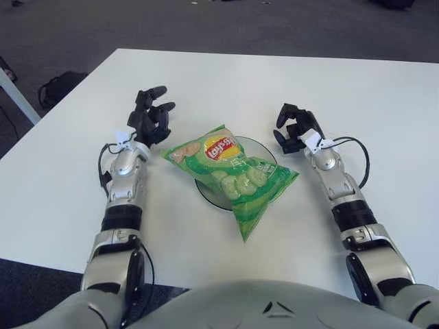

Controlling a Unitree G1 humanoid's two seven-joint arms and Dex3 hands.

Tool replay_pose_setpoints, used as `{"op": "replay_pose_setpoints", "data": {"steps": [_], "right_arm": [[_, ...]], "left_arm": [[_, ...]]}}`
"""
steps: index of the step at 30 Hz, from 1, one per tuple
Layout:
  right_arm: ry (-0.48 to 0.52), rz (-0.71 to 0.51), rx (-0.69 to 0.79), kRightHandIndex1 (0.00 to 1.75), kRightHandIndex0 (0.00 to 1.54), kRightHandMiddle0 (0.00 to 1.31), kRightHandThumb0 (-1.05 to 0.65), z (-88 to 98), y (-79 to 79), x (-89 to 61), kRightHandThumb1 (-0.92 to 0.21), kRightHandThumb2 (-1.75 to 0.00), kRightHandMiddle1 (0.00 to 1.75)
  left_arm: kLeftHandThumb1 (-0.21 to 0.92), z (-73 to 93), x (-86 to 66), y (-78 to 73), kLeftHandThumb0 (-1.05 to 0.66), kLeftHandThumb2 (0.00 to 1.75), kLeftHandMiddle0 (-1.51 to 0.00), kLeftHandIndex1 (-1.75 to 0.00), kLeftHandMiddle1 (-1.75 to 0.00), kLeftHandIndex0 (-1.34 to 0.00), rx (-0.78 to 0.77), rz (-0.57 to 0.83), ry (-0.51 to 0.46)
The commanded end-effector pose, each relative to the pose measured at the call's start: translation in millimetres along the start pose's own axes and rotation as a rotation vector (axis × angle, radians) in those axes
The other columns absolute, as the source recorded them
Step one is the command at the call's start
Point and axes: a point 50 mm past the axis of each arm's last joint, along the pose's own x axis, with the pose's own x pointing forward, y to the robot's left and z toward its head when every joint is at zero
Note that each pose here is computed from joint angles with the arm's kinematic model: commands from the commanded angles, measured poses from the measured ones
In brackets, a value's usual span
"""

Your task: Put the snack into the plate.

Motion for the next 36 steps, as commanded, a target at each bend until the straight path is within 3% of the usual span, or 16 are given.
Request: {"op": "replay_pose_setpoints", "data": {"steps": [1, 6, 9, 15, 22, 36], "right_arm": [[0.232, 0.079, 0.053, 1.75, 1.28, 0.63, -0.49, -49.9, 21.7, -24.2, -0.29, -1.35, 1.75], [0.228, 0.077, 0.082, 1.75, 1.28, 0.62, -0.49, -49.6, 23.2, -23.9, -0.31, -1.33, 1.75], [0.226, 0.075, 0.09, 1.75, 1.28, 0.62, -0.48, -49.2, 24.2, -24.0, -0.31, -1.33, 1.75], [0.222, 0.072, 0.092, 1.75, 1.27, 0.62, -0.48, -48.3, 24.0, -24.6, -0.31, -1.32, 1.75], [0.223, 0.065, 0.095, 1.75, 1.26, 0.61, -0.48, -48.3, 23.2, -26.2, -0.32, -1.32, 1.75], [0.265, -0.02, 0.177, 1.75, 1.3, 0.62, -0.48, -55.7, 16.6, -30.7, -0.31, -1.32, 1.75]], "left_arm": [[0.77, -13.1, -1.2, 7.1, -0.47, 0.76, -0.41, -1.67, -1.67, -0.21, -0.023, 0.064, 0.044], [0.65, -16.8, -0.2, 5.3, -0.41, 0.89, -0.67, -1.74, -1.74, -0.35, -0.032, 0.054, 0.055], [0.6, -19.8, -2.0, 2.0, -0.41, 0.96, -0.85, -1.74, -1.74, -0.39, -0.031, 0.043, 0.067], [0.53, -26.4, -7.8, -2.7, -0.42, 1.05, -1.08, -1.75, -1.75, -0.45, 0.001, 0.016, 0.108], [0.45, -43.6, -16.7, -6.7, -0.44, 1.15, -1.17, -1.75, -1.75, -0.51, -0.006, -0.039, 0.178], [0.37, -55.5, -31.3, -13.8, -0.46, 1.24, -1.2, -1.75, -1.75, -0.57, -0.015, -0.113, 0.225]]}}
